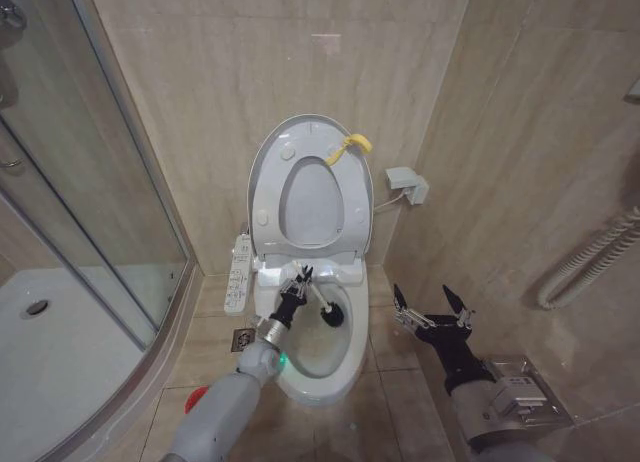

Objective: Open the toilet lid, clean the toilet bowl with a toilet brush, close the toilet lid, and flush.

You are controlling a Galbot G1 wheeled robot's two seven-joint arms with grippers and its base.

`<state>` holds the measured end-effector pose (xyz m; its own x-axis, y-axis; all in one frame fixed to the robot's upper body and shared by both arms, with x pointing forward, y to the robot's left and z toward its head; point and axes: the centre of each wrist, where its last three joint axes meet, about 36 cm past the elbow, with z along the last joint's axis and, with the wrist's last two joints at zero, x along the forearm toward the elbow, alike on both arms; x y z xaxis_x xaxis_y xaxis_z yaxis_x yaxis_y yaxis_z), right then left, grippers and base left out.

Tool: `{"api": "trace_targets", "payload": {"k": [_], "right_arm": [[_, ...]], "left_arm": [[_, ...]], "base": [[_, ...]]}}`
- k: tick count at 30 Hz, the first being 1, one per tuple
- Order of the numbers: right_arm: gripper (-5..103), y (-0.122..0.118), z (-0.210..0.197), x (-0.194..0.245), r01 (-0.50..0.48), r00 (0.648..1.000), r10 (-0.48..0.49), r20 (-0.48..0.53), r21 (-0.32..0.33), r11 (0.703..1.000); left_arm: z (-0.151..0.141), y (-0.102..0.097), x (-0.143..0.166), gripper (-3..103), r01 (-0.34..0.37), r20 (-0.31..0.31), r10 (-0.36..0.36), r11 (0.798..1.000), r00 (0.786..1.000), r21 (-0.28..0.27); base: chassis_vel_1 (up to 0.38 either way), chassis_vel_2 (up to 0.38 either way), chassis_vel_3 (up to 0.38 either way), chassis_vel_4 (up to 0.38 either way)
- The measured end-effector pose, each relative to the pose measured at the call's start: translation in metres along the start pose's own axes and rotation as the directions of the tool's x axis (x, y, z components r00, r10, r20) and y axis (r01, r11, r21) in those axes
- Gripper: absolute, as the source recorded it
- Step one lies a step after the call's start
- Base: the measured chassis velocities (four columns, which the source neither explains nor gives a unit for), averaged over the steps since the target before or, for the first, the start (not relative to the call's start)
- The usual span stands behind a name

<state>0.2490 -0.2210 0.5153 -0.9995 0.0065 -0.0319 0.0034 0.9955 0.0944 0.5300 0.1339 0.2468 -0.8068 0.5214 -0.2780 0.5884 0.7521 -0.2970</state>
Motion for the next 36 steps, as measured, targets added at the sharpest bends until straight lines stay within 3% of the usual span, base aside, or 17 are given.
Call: {"api": "trace_targets", "payload": {"k": [6, 10, 13, 15, 16, 18, 19, 20, 22, 24, 27, 29, 30, 32, 33, 35, 36], "right_arm": [[100, 0.000, 0.000, 0.000, 0.000, 1.000, 0.000, 0.000, 0.000, 1.000], [100, 0.000, 0.000, 0.000, 0.000, 1.000, 0.000, 0.000, 0.000, 1.000], [100, 0.000, 0.000, 0.000, 0.000, 1.000, 0.000, 0.000, 0.000, 1.000], [100, 0.000, 0.000, 0.000, 0.000, 1.000, 0.000, 0.000, 0.000, 1.000], [100, 0.000, 0.000, 0.000, 0.000, 1.000, 0.000, 0.000, 0.000, 1.000], [100, 0.000, 0.000, 0.000, 0.000, 1.000, 0.000, 0.000, 0.000, 1.000], [100, 0.000, 0.000, 0.000, 0.000, 1.000, 0.000, 0.000, 0.000, 1.000], [100, 0.000, 0.000, 0.000, 0.000, 1.000, 0.000, 0.000, 0.000, 1.000], [100, 0.000, 0.000, 0.000, 0.000, 1.000, 0.000, 0.000, 0.000, 1.000], [100, 0.000, 0.000, 0.000, 0.000, 1.000, 0.000, 0.000, 0.000, 1.000], [100, 0.000, 0.000, 0.000, 0.000, 1.000, 0.000, 0.000, 0.000, 1.000], [100, 0.000, 0.000, 0.000, 0.000, 1.000, 0.000, 0.000, 0.000, 1.000], [100, 0.000, 0.000, 0.000, 0.000, 1.000, 0.000, 0.000, 0.000, 1.000], [100, 0.000, 0.000, 0.000, 0.000, 1.000, 0.000, 0.000, 0.000, 1.000], [100, 0.000, 0.000, 0.000, 0.000, 1.000, 0.000, 0.000, 0.000, 1.000], [100, 0.000, 0.000, 0.000, 0.000, 1.000, 0.000, 0.000, 0.000, 1.000], [100, 0.000, 0.000, 0.000, 0.000, 1.000, 0.000, 0.000, 0.000, 1.000]], "left_arm": [[0.004, 0.015, 0.017, 17, -0.081, -0.062, 0.075, 0.991, 0.995, -0.111], [-0.002, 0.042, 0.025, 17, -0.195, -0.135, 0.163, 0.940, 0.977, -0.279], [-0.005, 0.048, 0.023, 17, -0.210, -0.140, 0.173, 0.926, 0.975, -0.315], [-0.006, 0.041, 0.016, 17, -0.162, -0.093, 0.142, 0.948, 0.986, -0.274], [-0.006, 0.041, 0.016, 17, -0.162, -0.093, 0.142, 0.948, 0.986, -0.274], [-0.003, 0.016, 0.006, 17, -0.070, -0.015, 0.069, 0.989, 0.998, -0.130], [-0.002, 0.007, 0.004, 17, -0.049, 0.000, 0.049, 0.996, 0.999, -0.081], [-0.002, 0.007, 0.004, 17, -0.049, 0.000, 0.049, 0.996, 0.999, -0.081], [-0.001, -0.011, 0.000, 17, -0.019, 0.014, 0.019, 1.000, 1.000, 0.009], [0.002, -0.013, 0.003, 17, -0.024, 0.003, 0.024, 1.000, 1.000, 0.009], [0.010, 0.004, 0.022, 17, -0.077, -0.067, 0.070, 0.992, 0.995, -0.095], [0.006, 0.022, 0.035, 17, -0.123, -0.110, 0.104, 0.974, 0.988, -0.187], [0.006, 0.022, 0.035, 17, -0.123, -0.110, 0.104, 0.974, 0.988, -0.187], [-0.004, 0.040, 0.040, 17, -0.171, -0.135, 0.138, 0.945, 0.981, -0.280], [-0.004, 0.040, 0.040, 17, -0.171, -0.135, 0.138, 0.945, 0.981, -0.280], [-0.018, 0.056, 0.036, 17, -0.219, -0.141, 0.178, 0.903, 0.974, -0.371], [-0.022, 0.059, 0.033, 17, -0.210, -0.126, 0.175, 0.902, 0.977, -0.378]], "base": [[0.000, 0.000, 0.000, 0.000], [0.000, 0.000, 0.000, 0.000], [0.000, 0.000, 0.000, 0.000], [0.000, 0.000, 0.000, 0.000], [0.000, 0.000, 0.000, 0.000], [0.000, 0.000, 0.000, 0.000], [0.000, 0.000, 0.000, 0.000], [0.000, 0.000, 0.000, 0.000], [0.000, 0.000, 0.000, 0.000], [0.000, 0.000, 0.000, 0.000], [0.000, 0.000, 0.000, 0.000], [0.000, 0.000, 0.000, 0.000], [0.000, 0.000, 0.000, 0.000], [0.000, 0.000, 0.000, 0.000], [0.000, 0.000, 0.000, 0.000], [0.000, 0.000, 0.000, 0.000], [0.000, 0.000, 0.000, 0.000]]}}
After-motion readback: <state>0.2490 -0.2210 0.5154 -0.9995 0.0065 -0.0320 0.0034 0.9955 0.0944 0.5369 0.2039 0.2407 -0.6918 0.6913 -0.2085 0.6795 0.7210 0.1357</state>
